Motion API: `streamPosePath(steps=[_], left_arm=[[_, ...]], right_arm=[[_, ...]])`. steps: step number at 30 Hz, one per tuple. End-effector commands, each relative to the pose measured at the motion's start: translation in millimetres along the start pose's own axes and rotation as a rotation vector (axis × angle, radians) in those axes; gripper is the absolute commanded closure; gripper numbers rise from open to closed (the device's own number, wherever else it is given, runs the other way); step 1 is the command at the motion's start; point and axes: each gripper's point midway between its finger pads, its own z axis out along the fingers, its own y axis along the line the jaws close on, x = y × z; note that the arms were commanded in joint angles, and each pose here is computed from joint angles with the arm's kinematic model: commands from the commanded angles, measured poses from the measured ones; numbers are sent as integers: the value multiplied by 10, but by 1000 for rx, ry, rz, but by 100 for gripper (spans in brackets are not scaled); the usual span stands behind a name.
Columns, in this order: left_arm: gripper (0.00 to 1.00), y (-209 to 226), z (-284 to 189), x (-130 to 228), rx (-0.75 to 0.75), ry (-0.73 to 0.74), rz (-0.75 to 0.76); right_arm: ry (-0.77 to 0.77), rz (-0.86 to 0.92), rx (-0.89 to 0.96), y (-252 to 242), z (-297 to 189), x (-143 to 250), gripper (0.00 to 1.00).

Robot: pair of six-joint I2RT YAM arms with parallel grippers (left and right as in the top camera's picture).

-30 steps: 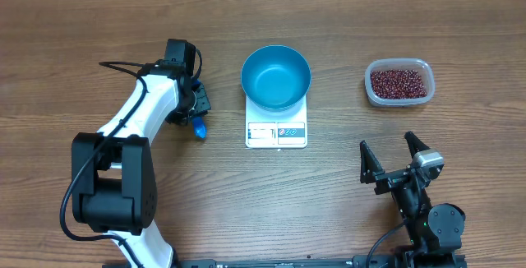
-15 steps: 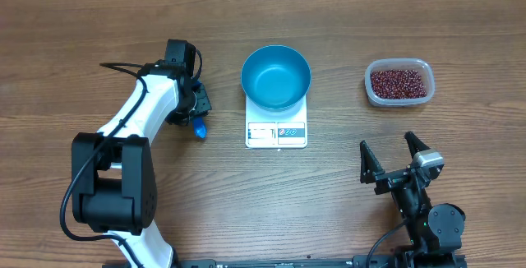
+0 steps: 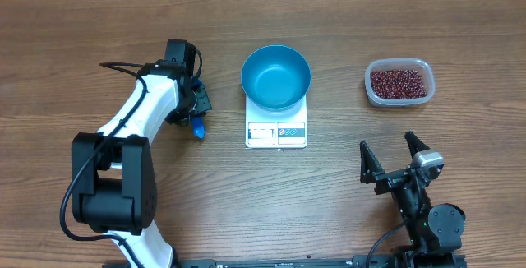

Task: Scoop item into bowl and weigh 150g on scale
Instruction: 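Lift the blue scoop and carry it toward the right gripper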

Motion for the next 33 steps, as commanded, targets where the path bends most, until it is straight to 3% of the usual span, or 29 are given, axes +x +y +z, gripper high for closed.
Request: streamPosePath(steps=[1, 7, 11, 18, 23, 33], left_arm=[[88, -34, 10, 14, 9, 4, -1], [89, -101, -178, -157, 96, -21, -34], [89, -93, -580, -371, 179, -61, -86], [87, -271, -1527, -582, 539, -86, -137], [87, -590, -1928, -420, 865, 48, -141], [93, -760, -2055, -260, 952, 170, -199]], right_arm=[[-3, 3, 3, -3, 2, 18, 0], [-3, 3, 3, -3, 2, 18, 0], [-3, 3, 3, -3, 2, 18, 0], [-3, 3, 3, -3, 2, 18, 0], [-3, 3, 3, -3, 2, 18, 0], [-4, 2, 3, -3, 2, 17, 0]])
